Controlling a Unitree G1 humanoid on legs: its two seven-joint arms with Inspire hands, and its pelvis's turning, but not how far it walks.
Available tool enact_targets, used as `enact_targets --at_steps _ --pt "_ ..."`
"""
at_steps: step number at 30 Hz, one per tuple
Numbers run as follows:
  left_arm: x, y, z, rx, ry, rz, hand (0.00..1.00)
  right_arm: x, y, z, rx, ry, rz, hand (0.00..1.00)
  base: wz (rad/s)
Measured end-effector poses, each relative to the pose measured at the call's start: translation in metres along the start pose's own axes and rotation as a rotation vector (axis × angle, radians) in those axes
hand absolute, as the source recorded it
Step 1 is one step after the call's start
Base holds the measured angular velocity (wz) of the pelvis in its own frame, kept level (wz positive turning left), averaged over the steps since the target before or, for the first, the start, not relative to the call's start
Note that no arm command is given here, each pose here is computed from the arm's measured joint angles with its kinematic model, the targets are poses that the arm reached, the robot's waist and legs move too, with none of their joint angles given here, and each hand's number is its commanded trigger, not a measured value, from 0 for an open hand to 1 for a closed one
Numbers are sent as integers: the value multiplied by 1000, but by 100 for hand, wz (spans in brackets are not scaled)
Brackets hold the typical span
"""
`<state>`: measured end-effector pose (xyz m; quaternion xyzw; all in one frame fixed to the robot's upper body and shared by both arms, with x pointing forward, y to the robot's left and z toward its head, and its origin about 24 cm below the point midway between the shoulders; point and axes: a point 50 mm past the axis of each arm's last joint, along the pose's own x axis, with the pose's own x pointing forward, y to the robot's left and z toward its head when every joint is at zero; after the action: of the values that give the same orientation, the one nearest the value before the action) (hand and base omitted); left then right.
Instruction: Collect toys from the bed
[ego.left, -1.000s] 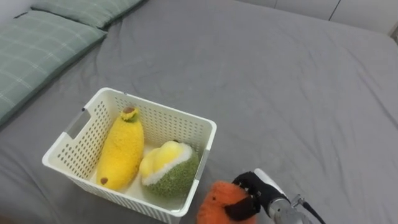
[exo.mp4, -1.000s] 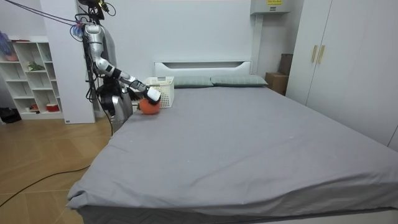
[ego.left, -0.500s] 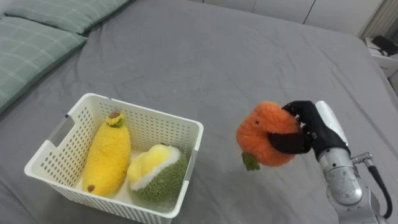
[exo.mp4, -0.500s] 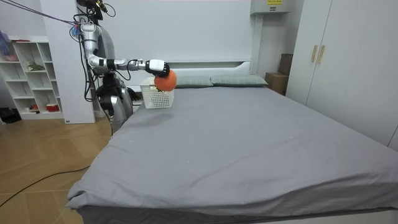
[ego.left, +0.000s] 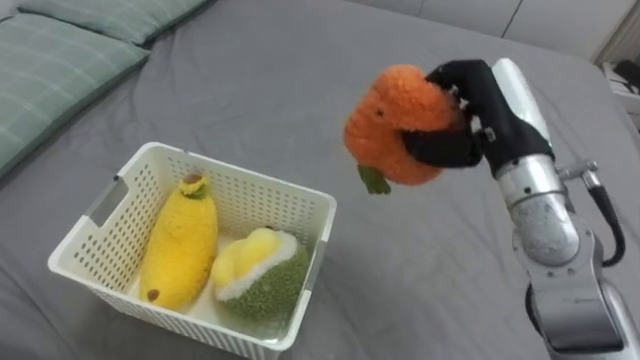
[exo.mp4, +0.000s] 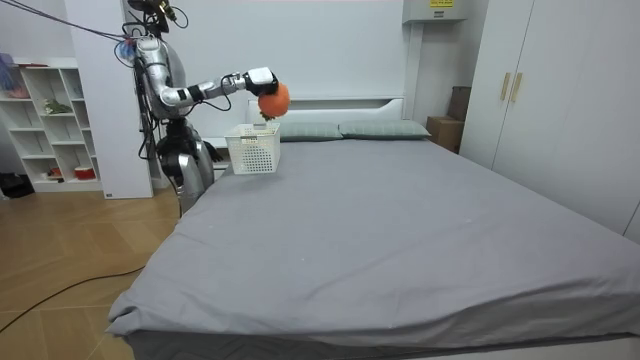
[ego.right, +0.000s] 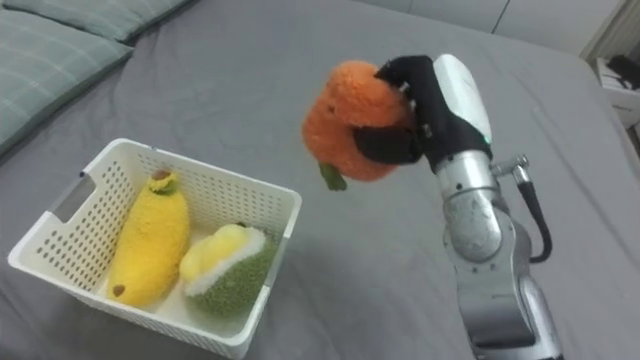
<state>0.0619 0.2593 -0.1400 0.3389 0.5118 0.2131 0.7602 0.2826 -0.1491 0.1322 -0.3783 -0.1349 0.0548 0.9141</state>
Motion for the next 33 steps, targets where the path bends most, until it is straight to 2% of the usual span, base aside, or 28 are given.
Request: enact_targets --at_steps 4,10,12,14,15,19,33 --pt "2 0 9 42 -22 -1 0 10 19 24 25 -75 102 100 12" --pt "1 -5 15 70 -47 -18 0 7 52 42 72 -128 257 100 7" --pt "1 -6 17 85 -55 -24 0 7 61 46 82 -134 291 76 8" --pt "1 -7 19 99 -68 -31 0 9 72 47 78 -130 338 22 11" --pt "1 -8 23 101 -80 -33 0 10 79 46 79 -119 371 0 11" --pt "2 -9 34 104 -114 -43 0 8 95 37 56 -73 470 0 9" --pt "2 -10 38 106 -121 -58 0 6 95 30 114 -36 466 0 1"
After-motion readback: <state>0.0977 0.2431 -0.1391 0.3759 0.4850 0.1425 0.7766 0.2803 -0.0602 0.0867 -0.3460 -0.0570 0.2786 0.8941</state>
